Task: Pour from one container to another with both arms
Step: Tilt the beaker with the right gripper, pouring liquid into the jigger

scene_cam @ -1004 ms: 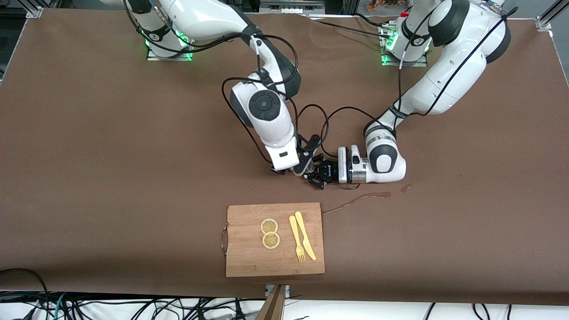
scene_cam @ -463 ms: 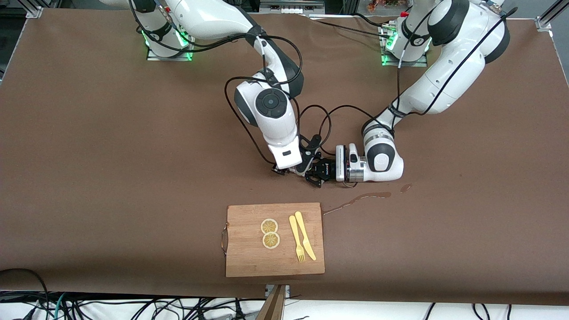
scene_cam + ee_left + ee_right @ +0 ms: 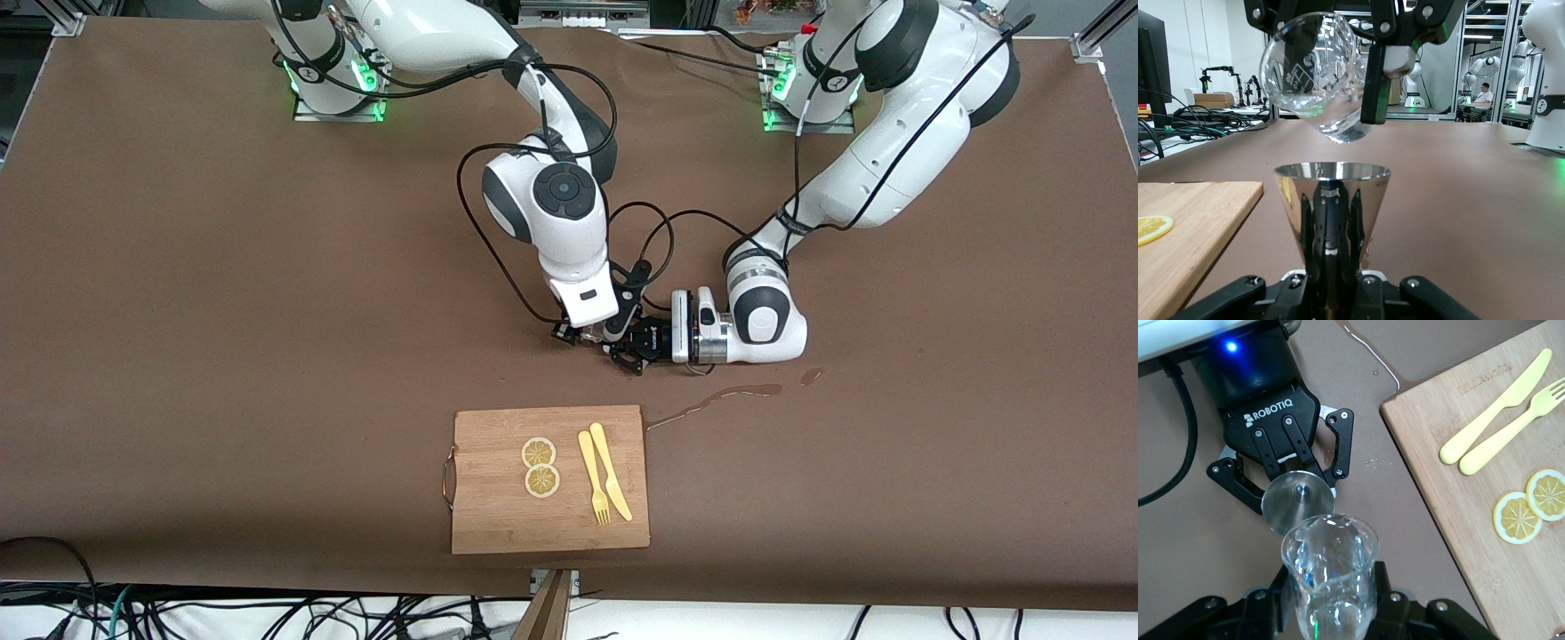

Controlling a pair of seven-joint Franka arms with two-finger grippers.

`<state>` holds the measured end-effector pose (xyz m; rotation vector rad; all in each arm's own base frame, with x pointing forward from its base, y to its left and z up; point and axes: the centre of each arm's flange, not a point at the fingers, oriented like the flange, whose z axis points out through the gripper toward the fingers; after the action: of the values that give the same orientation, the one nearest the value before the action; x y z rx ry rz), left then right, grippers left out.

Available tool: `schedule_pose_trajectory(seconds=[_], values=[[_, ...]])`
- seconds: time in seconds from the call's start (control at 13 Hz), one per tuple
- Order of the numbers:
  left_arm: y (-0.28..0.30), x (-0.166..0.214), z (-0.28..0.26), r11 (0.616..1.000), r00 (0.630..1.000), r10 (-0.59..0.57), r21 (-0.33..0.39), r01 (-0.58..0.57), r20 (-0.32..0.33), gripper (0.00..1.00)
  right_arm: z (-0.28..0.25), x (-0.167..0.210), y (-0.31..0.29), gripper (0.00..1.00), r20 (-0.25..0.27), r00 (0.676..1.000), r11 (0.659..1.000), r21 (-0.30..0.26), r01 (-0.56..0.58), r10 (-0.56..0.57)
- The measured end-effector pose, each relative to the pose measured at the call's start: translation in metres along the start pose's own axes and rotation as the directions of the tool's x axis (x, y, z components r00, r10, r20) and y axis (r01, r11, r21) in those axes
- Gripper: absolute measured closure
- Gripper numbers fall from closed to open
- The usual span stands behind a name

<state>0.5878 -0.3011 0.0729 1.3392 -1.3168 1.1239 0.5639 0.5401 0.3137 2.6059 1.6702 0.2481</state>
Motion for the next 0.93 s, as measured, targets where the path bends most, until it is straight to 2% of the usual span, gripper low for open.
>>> schedule_pose_trajectory(seconds=[0.39, 0.93], values=[[0.000, 0.000, 0.000, 1.000, 1.000, -0.005, 0.006, 0.005, -0.004, 0.92, 0.001, 0.001, -0.006, 0.51, 0.025, 0.999, 0.999, -0.027, 0.031, -0.031], [-0.001, 0.001, 0.000, 1.000, 1.000, -0.005, 0.007, 0.005, -0.005, 0.92, 0.002, 0.002, -0.016, 0.51, 0.052, 0.997, 0.998, -0.029, 0.054, -0.052]])
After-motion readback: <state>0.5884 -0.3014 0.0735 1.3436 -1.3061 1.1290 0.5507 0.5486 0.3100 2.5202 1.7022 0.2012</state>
